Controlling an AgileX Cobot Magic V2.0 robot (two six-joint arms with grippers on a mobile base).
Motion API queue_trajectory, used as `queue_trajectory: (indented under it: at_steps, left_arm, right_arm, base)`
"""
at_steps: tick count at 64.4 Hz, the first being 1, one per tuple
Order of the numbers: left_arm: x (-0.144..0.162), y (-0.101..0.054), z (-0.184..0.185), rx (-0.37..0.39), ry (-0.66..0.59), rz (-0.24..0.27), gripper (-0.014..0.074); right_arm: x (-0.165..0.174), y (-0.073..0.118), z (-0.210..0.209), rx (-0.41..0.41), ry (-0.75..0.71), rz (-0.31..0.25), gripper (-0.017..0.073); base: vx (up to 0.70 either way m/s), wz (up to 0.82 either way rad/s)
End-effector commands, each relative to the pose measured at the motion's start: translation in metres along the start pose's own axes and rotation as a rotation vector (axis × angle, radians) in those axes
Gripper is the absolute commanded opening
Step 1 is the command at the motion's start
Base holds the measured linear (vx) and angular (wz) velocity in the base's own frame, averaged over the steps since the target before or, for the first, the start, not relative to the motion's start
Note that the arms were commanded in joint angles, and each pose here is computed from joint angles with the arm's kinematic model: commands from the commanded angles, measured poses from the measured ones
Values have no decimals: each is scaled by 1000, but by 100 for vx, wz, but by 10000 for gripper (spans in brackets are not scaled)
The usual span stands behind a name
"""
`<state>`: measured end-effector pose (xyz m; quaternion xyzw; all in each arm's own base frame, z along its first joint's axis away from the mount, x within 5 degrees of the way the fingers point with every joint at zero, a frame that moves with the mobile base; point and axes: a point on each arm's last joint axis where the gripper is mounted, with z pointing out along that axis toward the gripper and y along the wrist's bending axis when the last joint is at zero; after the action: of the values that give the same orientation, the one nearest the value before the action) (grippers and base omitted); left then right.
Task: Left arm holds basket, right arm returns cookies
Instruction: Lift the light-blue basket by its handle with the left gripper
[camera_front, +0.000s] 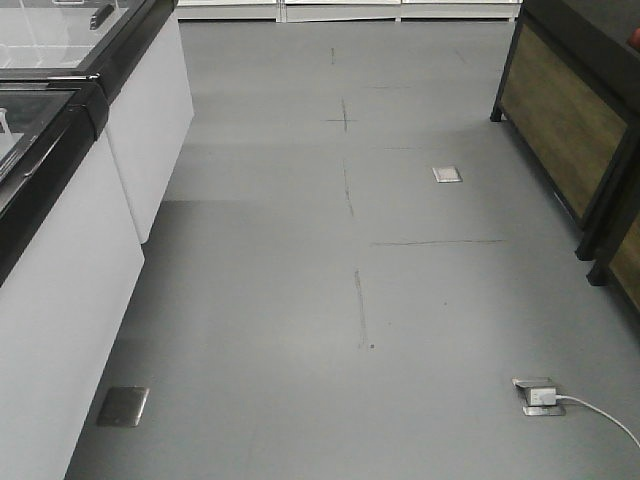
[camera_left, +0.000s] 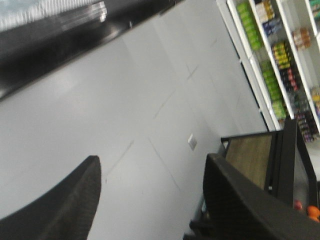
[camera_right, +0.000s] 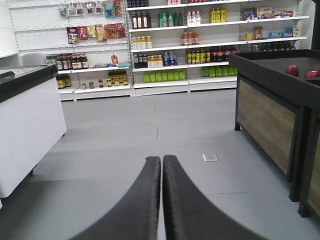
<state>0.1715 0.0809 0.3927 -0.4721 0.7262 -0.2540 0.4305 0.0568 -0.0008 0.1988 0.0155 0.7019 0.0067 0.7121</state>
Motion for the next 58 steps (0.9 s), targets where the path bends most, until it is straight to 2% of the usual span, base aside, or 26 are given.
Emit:
queue_trajectory:
  at_steps: [1,12,17,22,26,43,49,58]
  left_arm:
    - [-16,-20,-20,67,-98,33,430]
    - [-37,-16,-23,-3,-51,5,430]
    - [-44,-14,-21,-25,-18,39,430]
    - [-53,-15,-21,-29,-44,79,430]
    - [-61,-13,-20,-34,-71,77,430]
    - [-100,8,-8,-61,-121,13,430]
    - [-112,17,-2,-36,-128,-36,430]
    - [-129,29,7,47,-134,-69,430]
  right_arm:
    - [-8,0,-1,0,-89,-2,-8]
    - [-8,0,-1,0,-89,-2,-8]
    - [-8,0,-1,0,-89,-2,-8]
    - [-8,0,-1,0,-89,-2,-8]
    - [-8,0,-1,0,-89,-2,-8]
    - [-8,0,-1,0,-88,-2,-8]
    - [-8,0,-1,0,-88,-2,-8]
    - [-8,0,-1,0,-88,-2,-8]
  base:
    - [0,0]
    - [0,0]
    - [0,0]
    - [0,0]
    - [0,0]
    - [0,0]
    - [0,0]
    - [0,0]
